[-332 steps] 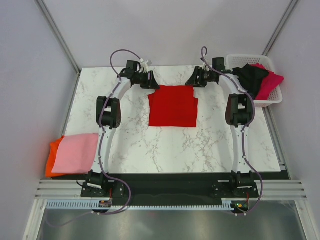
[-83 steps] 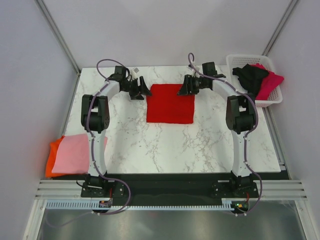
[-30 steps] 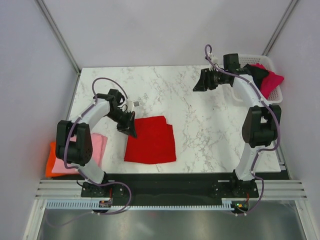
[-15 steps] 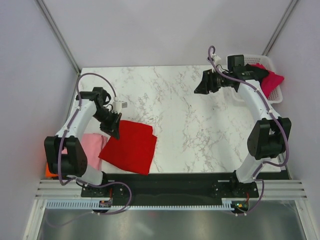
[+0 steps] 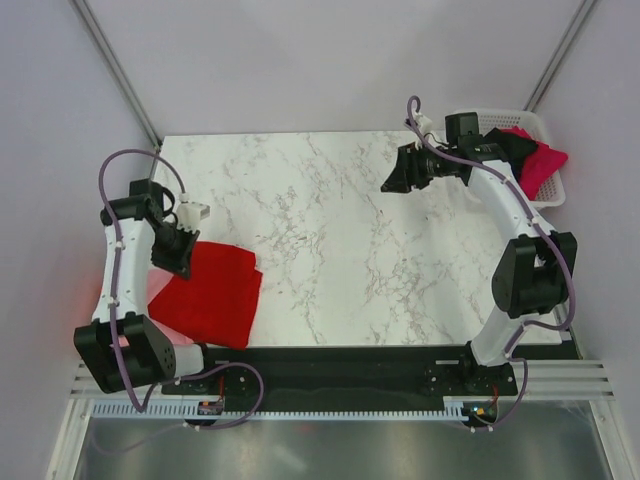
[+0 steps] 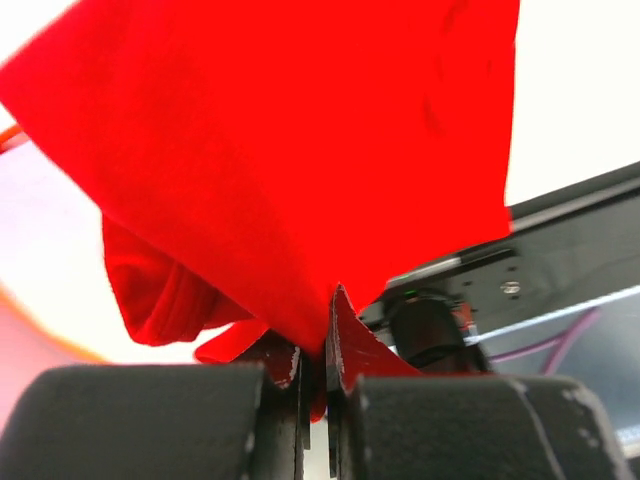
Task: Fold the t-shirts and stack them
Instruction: Neatly place the folded tshirt to the corner
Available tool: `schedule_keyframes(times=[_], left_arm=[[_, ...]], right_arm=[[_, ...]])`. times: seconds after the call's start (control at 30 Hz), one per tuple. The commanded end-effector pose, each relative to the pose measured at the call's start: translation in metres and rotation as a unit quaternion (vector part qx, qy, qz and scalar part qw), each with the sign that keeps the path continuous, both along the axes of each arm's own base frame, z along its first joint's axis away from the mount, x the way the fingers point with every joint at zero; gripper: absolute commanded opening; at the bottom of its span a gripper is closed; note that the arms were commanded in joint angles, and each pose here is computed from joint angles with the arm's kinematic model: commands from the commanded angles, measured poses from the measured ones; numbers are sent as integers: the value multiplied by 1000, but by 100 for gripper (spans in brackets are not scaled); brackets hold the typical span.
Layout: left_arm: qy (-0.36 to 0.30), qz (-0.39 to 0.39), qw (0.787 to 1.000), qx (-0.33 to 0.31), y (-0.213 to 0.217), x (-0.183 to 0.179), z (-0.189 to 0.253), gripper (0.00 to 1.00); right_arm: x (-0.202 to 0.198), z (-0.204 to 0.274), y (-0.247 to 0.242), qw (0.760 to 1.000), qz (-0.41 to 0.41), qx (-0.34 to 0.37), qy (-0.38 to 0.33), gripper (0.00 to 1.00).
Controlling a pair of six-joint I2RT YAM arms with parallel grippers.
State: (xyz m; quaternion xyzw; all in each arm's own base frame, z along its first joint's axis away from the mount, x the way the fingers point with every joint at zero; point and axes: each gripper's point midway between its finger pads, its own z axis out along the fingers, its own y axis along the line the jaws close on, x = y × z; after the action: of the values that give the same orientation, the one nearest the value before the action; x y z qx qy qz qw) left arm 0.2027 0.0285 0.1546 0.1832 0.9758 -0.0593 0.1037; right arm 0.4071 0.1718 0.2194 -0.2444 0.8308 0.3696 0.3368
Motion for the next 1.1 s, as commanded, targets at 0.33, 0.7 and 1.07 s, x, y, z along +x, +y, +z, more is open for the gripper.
schedule_keyframes(times=[0.33, 0.7, 1.07], left_arm=[[32, -30, 994, 102, 66, -45, 41, 2], [54, -11, 991, 123, 104, -51, 43, 2], [55, 58, 983, 168, 170, -7, 14, 2]], right_arm=[[2, 4, 18, 999, 38, 12, -22, 59], [3, -3, 23, 998, 52, 13, -20, 59], [3, -11, 31, 998, 62, 21, -9, 58]])
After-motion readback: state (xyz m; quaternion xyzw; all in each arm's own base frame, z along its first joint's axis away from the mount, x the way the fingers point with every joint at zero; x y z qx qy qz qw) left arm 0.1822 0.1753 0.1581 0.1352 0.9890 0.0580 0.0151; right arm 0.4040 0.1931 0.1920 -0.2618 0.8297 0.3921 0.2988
